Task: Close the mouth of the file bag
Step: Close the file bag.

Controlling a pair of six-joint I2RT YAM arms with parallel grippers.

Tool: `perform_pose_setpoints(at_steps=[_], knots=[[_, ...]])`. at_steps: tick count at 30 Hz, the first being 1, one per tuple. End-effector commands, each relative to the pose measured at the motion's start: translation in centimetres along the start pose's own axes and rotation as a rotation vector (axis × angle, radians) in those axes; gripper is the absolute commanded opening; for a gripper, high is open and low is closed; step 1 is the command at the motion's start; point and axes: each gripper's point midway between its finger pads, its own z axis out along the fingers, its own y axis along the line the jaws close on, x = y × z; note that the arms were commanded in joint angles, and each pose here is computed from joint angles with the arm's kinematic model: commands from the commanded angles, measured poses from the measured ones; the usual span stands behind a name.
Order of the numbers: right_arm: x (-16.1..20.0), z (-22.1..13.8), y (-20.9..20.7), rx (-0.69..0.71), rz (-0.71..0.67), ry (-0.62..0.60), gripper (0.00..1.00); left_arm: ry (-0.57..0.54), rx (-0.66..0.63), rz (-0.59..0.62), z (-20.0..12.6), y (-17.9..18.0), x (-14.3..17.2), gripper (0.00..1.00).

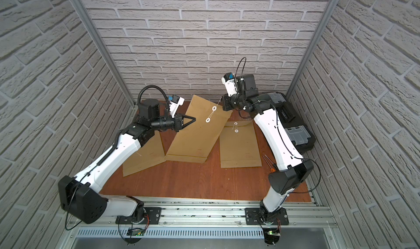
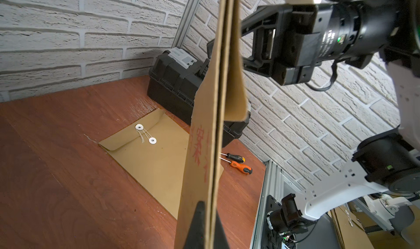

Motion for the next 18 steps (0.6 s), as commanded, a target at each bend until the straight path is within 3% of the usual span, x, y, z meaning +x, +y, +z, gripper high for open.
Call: perform_pose_setpoints(at_steps=[1,8,18], knots=[[-0.5,-0.7,0.2,0.049,-0.046,0.005,0.02,0.002,-0.026,0.059,0.0,0.0,-0.4,0.00],[2.5,-1.1,-1.3,0.170,-0.138,0.164,0.02,0.017,-0.080,0.084,-0.4,0.6,-0.2,0.00],[2.7,-0.3,2.8,-0.079,-0.064,0.158,0.02,0.024,-0.088,0.097,0.0,0.5,-0.1,0.00]])
